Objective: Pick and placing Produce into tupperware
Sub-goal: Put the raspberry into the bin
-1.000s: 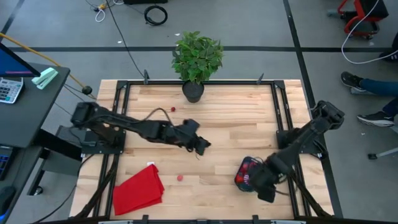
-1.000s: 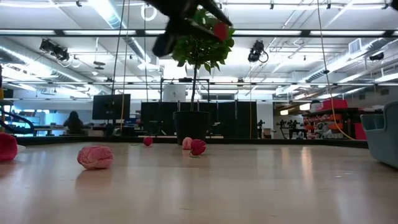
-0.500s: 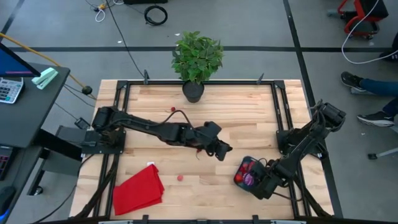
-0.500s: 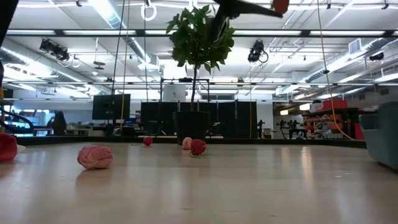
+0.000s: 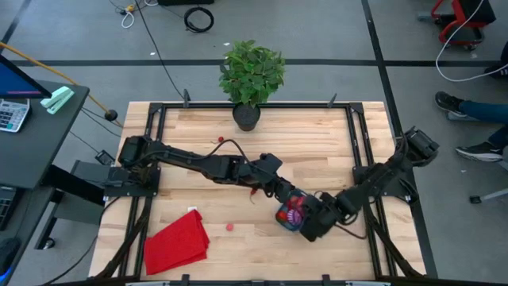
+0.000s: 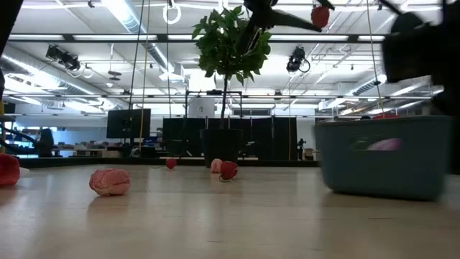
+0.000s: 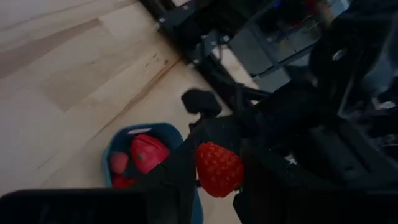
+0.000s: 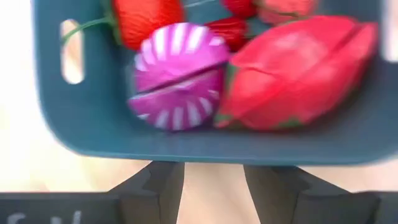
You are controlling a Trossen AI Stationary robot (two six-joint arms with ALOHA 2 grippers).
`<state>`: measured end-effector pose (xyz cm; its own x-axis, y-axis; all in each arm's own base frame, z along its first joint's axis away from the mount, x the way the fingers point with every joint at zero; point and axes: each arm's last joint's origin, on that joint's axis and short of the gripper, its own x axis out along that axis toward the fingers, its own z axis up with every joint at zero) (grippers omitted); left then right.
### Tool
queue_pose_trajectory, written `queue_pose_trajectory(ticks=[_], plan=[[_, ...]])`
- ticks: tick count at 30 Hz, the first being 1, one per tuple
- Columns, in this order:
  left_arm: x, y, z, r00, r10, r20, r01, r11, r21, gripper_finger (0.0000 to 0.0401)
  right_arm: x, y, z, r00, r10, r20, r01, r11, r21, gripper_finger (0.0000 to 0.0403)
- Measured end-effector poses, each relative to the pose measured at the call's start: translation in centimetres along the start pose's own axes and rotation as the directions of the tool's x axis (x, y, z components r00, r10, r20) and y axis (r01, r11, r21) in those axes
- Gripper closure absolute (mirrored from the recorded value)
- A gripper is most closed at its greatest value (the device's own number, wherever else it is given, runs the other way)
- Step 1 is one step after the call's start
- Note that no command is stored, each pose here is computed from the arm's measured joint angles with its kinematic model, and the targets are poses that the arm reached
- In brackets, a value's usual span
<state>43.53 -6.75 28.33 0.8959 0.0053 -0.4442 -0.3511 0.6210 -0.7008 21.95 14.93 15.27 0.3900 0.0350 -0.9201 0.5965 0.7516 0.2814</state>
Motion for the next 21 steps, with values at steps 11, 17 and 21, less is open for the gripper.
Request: queue_pose_trajectory(ticks=[11, 17, 21], plan=[[0.2, 1.2, -0.7, 0.991, 0.111, -0.071, -0.11, 0.994, 0.02, 0.0278, 0.8, -1.5, 4.7, 0.999, -0.012, 0.05, 0.01, 0.999, 0.035, 0.0233], [-0.1, 2.4, -1.4, 0.962, 0.232, -0.147, -0.226, 0.973, 0.055, 0.0269, 0.4, -1.2, 4.4, 0.995, 0.064, -0.076, -0.061, 0.997, 0.042, 0.0233], [0.1, 3.1, -2.0, 0.941, 0.285, -0.181, -0.277, 0.958, 0.071, 0.0275, -0.1, -0.9, 3.5, 0.988, 0.095, -0.123, -0.092, 0.995, 0.025, 0.0233]])
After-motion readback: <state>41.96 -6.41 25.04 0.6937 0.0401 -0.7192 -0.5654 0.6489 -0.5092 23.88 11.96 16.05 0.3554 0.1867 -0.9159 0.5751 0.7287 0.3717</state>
